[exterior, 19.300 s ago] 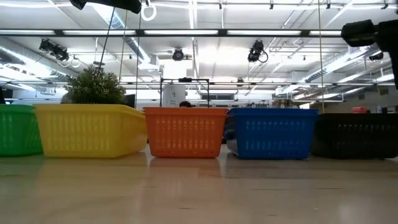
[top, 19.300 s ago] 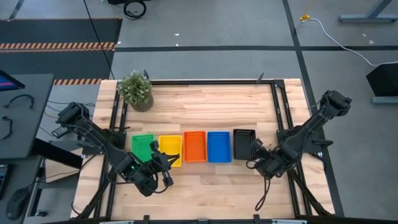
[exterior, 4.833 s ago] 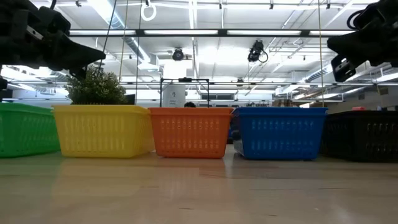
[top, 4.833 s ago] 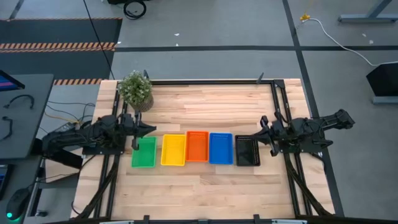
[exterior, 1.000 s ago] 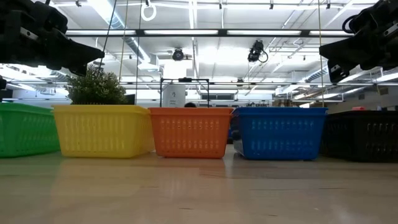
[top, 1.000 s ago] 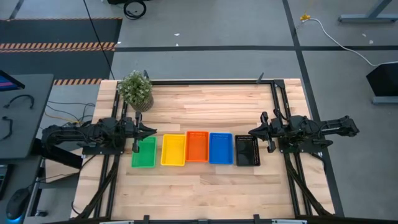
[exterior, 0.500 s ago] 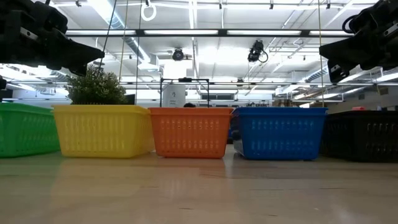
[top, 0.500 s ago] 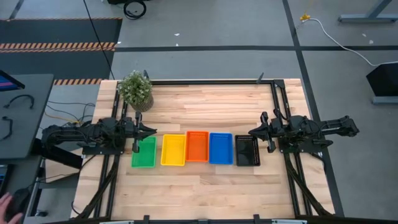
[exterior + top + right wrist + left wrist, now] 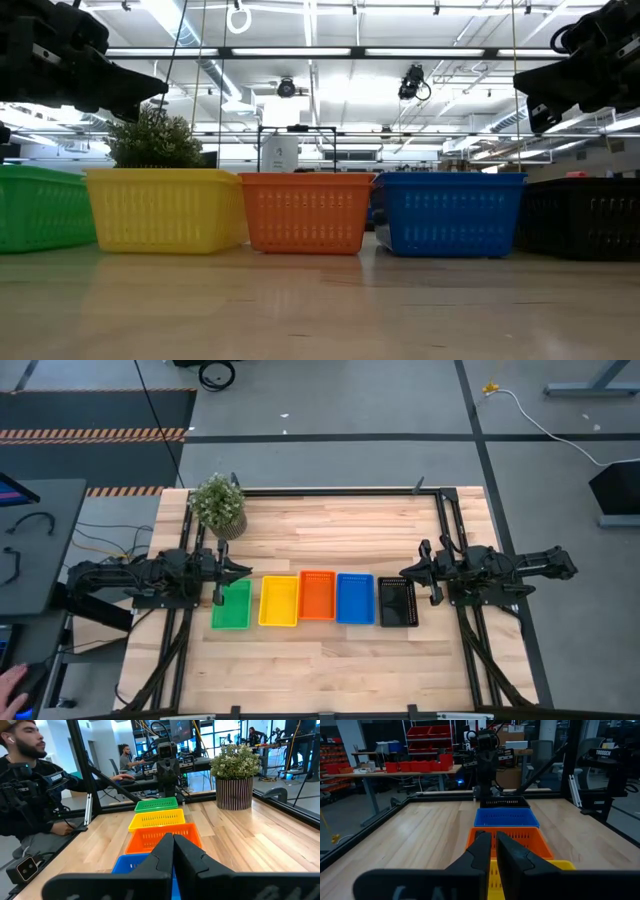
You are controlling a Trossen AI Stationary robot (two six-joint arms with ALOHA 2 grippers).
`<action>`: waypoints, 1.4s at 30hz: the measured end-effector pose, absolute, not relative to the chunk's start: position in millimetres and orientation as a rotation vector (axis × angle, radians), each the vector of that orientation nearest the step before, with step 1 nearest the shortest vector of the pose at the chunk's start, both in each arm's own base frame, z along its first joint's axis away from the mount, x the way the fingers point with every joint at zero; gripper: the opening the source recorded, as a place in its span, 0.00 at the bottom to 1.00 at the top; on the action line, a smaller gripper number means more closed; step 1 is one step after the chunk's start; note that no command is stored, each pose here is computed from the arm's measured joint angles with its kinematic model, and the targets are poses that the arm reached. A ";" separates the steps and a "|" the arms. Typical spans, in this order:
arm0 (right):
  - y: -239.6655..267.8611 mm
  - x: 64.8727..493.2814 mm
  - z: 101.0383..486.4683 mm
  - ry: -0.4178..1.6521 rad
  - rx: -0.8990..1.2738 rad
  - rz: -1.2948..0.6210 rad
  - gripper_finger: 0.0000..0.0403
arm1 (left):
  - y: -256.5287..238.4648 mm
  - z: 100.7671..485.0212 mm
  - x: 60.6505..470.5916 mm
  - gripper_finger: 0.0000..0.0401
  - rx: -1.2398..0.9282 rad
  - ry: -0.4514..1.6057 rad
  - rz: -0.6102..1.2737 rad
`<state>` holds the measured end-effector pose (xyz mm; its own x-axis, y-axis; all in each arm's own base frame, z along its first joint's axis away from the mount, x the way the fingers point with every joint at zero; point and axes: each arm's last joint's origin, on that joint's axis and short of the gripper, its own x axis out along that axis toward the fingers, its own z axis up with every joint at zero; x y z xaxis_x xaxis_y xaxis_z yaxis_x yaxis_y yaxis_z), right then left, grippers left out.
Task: Stack baskets by color
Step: Return to Home Position
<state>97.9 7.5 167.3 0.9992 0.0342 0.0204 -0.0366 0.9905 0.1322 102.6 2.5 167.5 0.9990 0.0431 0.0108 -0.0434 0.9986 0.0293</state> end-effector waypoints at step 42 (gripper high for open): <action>7.4 97.9 167.3 -0.018 0.133 0.036 0.03 | 2.6 167.5 102.6 0.08 0.030 -0.010 0.044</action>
